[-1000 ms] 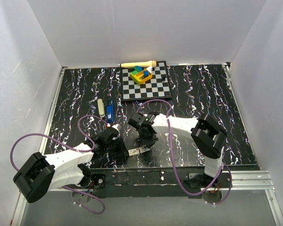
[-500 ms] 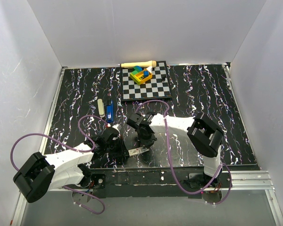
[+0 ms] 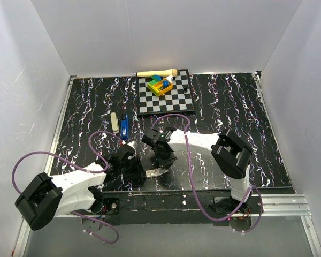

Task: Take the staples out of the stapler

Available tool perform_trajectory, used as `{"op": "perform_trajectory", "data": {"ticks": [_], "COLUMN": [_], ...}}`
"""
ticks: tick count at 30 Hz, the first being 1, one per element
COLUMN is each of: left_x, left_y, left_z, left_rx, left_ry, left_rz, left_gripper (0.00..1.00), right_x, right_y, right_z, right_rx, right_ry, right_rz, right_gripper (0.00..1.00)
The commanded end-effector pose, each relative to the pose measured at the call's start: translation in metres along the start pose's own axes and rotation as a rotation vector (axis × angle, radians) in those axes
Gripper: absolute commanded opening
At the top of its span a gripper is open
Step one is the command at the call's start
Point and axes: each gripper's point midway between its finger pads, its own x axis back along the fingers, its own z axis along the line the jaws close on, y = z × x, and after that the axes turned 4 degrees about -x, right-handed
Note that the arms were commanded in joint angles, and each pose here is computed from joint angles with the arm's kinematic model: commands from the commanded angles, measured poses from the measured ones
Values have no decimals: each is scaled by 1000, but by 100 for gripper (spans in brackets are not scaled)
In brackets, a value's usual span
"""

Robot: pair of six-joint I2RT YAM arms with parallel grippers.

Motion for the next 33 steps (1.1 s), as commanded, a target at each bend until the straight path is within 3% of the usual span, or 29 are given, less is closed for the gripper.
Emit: {"op": "perform_trajectory", "data": {"ticks": [1, 33], "left_x": [-1, 1], "left_y": [5, -5], "left_z": [-5, -11], "left_rx": [-19, -46], "left_ry": [-9, -25], "left_rz": [-19, 3], "left_gripper": [0, 0], "right_x": [6, -3], "right_y": [7, 10], "right_z": [8, 1], "right_rx": [-2, -73], "right_ry": [15, 48], "right_rz": [-11, 12], "right_gripper": [1, 1]}}
